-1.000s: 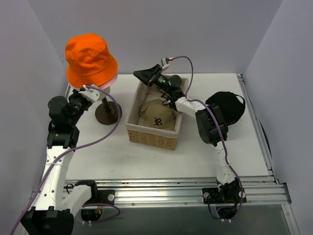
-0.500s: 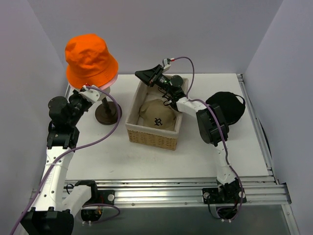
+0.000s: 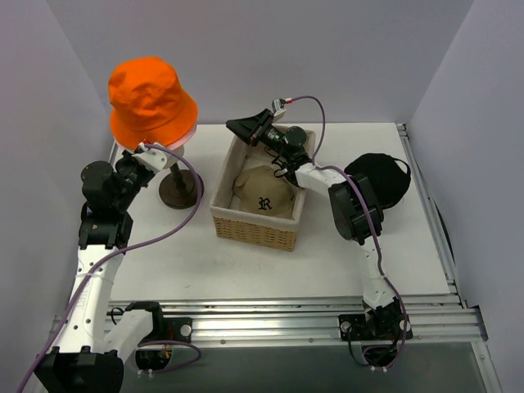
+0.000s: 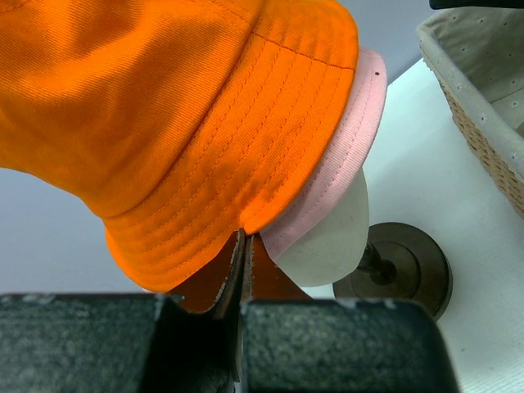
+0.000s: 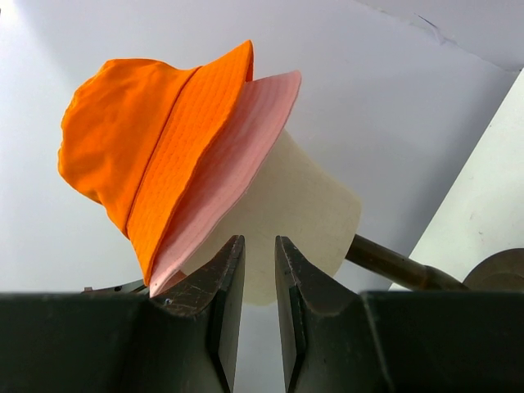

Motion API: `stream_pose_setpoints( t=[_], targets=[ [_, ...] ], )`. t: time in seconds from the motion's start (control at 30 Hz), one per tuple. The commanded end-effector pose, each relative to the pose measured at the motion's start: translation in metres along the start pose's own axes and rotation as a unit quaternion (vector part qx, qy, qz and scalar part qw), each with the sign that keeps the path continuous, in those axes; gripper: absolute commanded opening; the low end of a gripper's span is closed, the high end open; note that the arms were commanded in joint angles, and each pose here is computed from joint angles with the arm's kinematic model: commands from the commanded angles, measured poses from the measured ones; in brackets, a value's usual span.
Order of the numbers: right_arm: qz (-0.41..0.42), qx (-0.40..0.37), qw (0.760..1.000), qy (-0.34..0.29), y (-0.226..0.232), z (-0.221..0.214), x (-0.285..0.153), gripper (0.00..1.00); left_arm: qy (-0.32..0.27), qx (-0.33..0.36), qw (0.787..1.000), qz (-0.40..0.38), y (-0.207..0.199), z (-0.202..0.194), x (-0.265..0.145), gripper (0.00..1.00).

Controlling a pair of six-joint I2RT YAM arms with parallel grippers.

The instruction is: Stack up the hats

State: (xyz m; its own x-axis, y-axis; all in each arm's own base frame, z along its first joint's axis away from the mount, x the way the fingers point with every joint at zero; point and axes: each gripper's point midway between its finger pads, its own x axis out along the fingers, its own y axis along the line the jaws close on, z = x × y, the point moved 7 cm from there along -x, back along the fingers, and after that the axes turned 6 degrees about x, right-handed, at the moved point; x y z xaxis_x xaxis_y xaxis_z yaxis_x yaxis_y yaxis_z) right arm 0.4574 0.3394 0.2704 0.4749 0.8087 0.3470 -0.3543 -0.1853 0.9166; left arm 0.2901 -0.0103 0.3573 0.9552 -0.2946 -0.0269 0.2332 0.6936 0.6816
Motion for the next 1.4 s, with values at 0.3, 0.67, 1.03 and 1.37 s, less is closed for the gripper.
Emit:
stream_pose_setpoints(
  t=[0.3,0.67,1.03,1.37],
  targets=[
    [0.098,-0.063,0.993,0.009,0.072,0.003,-0.001,0.18,0.002,-0.045,0.999,0.012,0.002,0.008,-0.008,0.37],
    [0.069,-0.081,0.994,0.01,0.067,0.006,-0.003,0.18,-0.061,-0.129,0.985,0.096,0.036,0.053,-0.029,0.69],
    [-0.112,-0.167,0.98,-0.013,0.049,0.001,-0.034,0.19,-0.083,-0.328,0.94,0.04,0.086,0.152,-0.047,0.92],
    [-0.324,-0.322,0.886,-0.084,0.103,-0.009,-0.125,0.22,-0.081,-0.407,0.904,-0.104,0.019,0.163,0.004,0.94]
  ],
)
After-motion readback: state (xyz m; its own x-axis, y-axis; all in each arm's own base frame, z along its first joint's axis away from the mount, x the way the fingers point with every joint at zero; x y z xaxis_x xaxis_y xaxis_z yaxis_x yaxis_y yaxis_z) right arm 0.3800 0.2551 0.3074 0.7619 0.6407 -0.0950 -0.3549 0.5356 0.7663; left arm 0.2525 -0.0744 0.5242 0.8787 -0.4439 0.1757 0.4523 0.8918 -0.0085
